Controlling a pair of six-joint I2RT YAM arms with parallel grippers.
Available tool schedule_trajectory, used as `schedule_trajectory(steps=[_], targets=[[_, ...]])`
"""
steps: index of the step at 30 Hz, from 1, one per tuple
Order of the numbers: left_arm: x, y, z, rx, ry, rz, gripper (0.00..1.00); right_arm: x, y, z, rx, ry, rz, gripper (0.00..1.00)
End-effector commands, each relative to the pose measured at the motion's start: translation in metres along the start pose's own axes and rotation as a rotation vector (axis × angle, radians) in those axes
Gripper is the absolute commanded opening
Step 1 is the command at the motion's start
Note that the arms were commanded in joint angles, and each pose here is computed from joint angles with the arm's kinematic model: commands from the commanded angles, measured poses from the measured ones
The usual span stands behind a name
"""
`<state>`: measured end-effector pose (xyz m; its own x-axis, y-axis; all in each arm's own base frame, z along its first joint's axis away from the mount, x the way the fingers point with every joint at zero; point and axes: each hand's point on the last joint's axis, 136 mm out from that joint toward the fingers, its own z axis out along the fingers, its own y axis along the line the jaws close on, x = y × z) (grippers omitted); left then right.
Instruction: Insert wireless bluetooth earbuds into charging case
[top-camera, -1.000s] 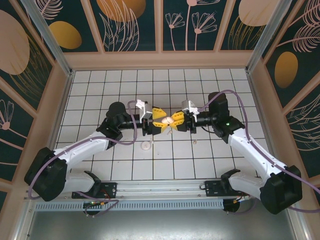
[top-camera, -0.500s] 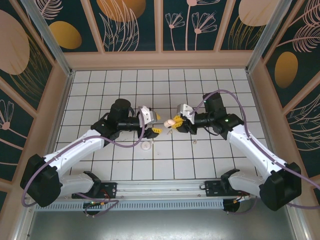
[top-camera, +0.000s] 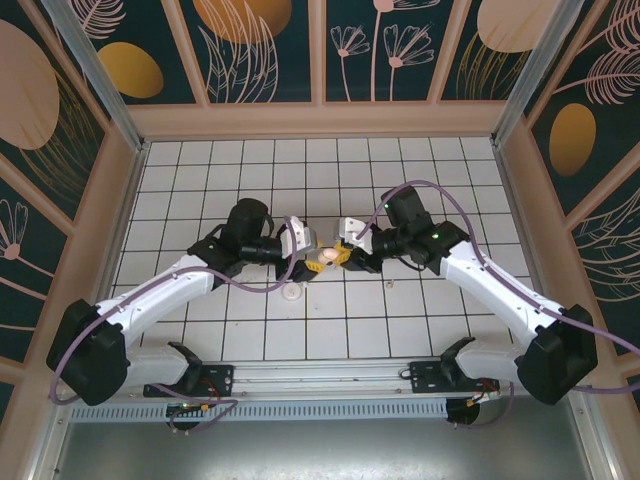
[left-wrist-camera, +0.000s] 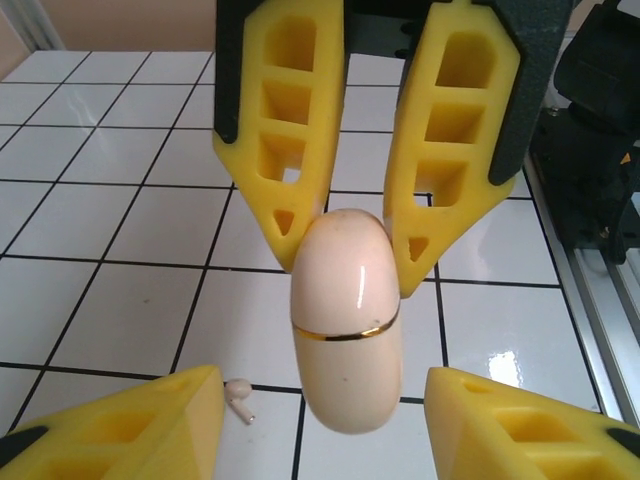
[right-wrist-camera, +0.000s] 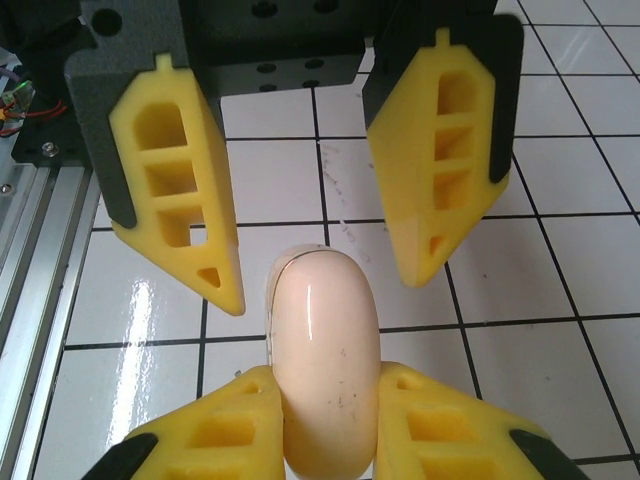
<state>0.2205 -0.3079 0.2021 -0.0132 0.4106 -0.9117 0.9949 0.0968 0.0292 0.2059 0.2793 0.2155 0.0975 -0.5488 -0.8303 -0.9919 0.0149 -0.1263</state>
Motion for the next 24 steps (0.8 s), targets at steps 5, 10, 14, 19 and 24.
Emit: schedule_trajectory(steps=[5,10,14,19,24], targets=[[-0.016,-0.006,0.000,0.058,-0.051,0.011,0.52,-0.021,-0.005,0.000,-0.005,-0.057,-0.060,0.21],[-0.021,-0.009,-0.001,0.072,-0.072,0.012,0.44,-0.020,-0.003,0.005,-0.019,-0.057,-0.059,0.21],[-0.020,-0.009,0.000,0.074,-0.071,0.003,0.36,-0.023,-0.003,0.005,-0.021,-0.068,-0.066,0.21],[-0.016,-0.006,0.001,0.059,-0.056,-0.002,0.45,-0.025,-0.002,0.004,-0.015,-0.081,-0.076,0.21],[-0.015,-0.005,0.002,0.060,-0.047,-0.009,0.43,-0.025,-0.001,0.003,-0.010,-0.085,-0.080,0.21]])
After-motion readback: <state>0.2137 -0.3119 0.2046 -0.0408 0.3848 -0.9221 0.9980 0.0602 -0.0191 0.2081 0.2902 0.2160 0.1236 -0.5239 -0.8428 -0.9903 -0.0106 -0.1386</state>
